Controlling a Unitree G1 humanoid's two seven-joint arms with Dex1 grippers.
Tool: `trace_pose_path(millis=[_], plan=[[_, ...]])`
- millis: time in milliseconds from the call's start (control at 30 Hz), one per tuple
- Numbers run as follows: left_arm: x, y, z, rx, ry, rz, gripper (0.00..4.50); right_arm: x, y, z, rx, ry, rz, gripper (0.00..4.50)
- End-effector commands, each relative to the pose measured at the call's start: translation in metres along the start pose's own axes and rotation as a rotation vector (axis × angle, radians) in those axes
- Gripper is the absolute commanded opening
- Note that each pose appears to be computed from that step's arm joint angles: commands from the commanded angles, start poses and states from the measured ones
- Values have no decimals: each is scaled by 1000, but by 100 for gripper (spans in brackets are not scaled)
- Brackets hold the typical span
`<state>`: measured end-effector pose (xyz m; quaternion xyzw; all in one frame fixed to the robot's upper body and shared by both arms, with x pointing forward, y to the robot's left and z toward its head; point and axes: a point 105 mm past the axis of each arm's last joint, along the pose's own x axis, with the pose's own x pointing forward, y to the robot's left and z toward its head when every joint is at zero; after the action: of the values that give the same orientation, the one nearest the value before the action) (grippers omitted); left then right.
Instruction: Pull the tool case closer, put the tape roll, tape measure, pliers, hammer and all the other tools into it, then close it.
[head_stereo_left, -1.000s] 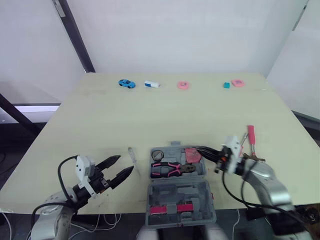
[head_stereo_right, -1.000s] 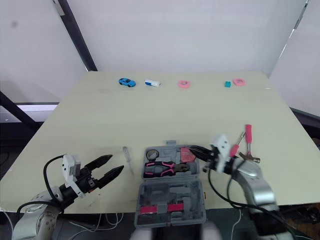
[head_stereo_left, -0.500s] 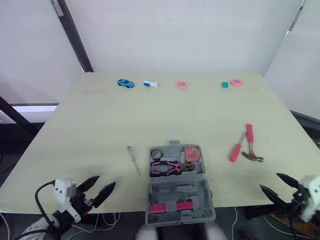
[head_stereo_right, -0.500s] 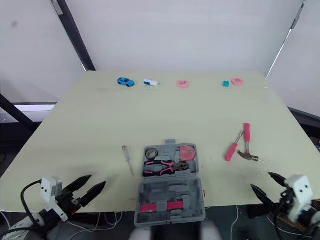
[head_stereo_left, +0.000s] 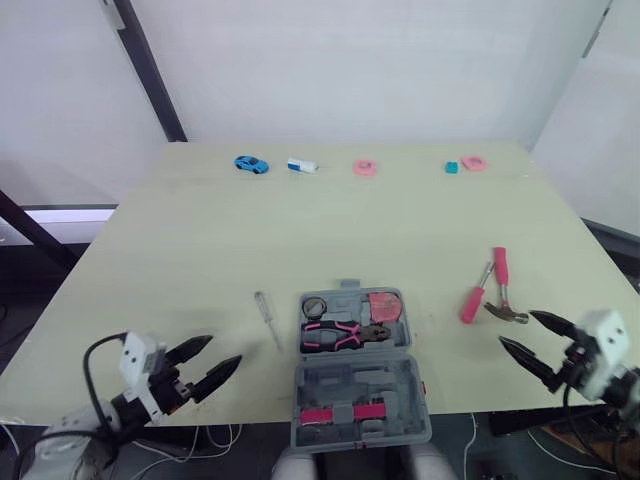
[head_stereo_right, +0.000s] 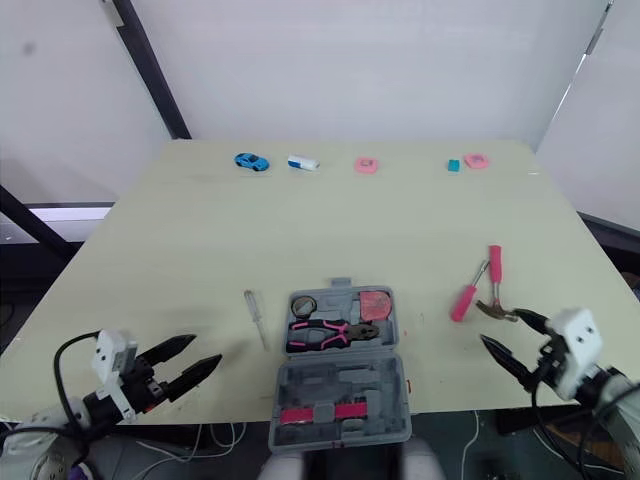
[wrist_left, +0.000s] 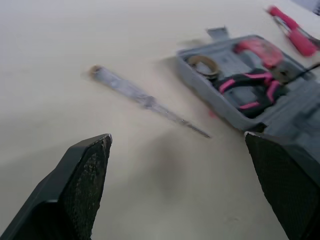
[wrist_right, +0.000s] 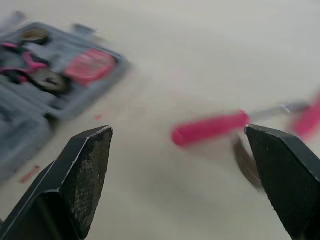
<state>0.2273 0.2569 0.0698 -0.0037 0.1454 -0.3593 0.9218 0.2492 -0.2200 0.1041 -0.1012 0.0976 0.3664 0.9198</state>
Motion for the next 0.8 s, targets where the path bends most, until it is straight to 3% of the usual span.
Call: trace_pose_path(millis=[33, 67, 100, 133, 233, 267, 500, 800], plan=[[13, -12, 9, 53, 64, -146, 286, 15, 11, 14, -78, 52, 149, 275], [17, -14, 8, 69, 101, -179, 244, 19, 12, 13, -111, 91, 188, 234], [21, -15, 7, 82, 126, -203, 231, 23, 13, 12, -143, 121, 221, 220], [27, -16, 7, 98, 148, -230, 165, 28, 14, 12, -171, 149, 256, 153], [39, -22, 9, 127, 190, -292, 82, 38, 19, 8, -237, 216, 341, 68], [42, -24, 8, 137, 205, -308, 17, 41, 20, 6, -252, 238, 362, 2], [56, -25, -8, 169, 340, -362, 8, 72, 37, -10, -364, 368, 502, 0], [69, -31, -28, 196, 396, -391, 8, 91, 50, -15, -449, 441, 575, 0]])
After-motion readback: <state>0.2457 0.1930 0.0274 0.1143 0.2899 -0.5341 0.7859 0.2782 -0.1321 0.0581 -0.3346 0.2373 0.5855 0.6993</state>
